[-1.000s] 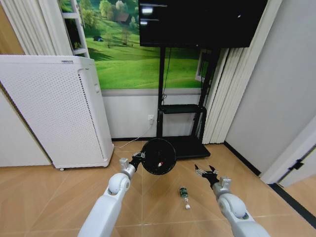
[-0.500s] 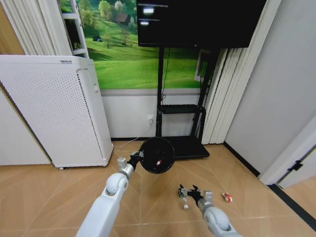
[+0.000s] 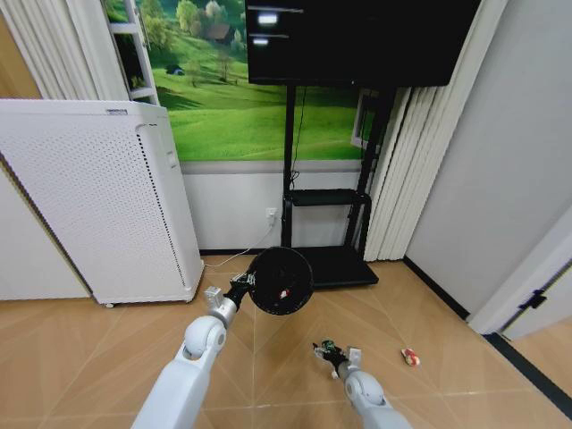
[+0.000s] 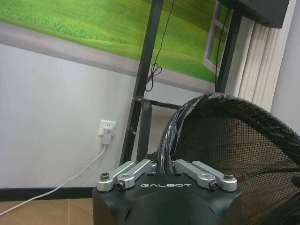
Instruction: Pick up the trash bin and place the garbage on the floor into it.
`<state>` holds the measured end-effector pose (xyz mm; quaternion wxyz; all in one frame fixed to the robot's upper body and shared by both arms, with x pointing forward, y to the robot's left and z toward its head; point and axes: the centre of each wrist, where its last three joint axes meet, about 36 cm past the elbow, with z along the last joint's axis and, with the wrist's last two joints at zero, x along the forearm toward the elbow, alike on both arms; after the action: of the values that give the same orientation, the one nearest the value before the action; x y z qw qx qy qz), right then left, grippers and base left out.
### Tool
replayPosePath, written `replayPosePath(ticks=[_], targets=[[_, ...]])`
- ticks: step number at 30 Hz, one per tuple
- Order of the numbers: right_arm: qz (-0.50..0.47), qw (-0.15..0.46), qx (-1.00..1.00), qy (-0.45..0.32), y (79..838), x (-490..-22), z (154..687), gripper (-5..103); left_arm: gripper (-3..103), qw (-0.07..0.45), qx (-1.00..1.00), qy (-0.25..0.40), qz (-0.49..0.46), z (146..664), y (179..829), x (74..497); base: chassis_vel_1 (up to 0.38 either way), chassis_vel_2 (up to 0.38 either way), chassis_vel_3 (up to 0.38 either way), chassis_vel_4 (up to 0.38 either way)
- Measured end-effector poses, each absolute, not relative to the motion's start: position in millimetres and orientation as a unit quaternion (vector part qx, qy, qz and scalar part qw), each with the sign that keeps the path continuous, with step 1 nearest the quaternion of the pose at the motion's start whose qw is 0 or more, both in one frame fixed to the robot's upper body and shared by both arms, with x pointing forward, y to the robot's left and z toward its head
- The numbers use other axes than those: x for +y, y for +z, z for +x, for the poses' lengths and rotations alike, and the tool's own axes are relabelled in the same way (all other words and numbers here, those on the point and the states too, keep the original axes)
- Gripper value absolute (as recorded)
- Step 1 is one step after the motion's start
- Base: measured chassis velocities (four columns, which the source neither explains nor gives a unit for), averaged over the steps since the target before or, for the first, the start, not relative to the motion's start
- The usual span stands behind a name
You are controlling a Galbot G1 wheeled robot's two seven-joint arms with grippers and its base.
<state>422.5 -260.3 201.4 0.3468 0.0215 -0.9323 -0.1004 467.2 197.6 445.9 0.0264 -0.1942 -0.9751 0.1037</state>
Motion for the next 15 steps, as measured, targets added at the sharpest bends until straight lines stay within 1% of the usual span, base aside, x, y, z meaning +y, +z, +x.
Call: replayPosePath(ticks=[8,15], targets=[[0.011,0.364,-0.928,-0.082,172,-259,428,100,3,0.019,-0.975,0.105,-0.195,466,453,205,0.000,0.000,0.000,0.000],[0.010,0.365,-0.929,-0.060,161,-261,433,100,3,0.018,-0.975,0.106,-0.195,464,453,213,0.000,0.000,0.000,0.000]])
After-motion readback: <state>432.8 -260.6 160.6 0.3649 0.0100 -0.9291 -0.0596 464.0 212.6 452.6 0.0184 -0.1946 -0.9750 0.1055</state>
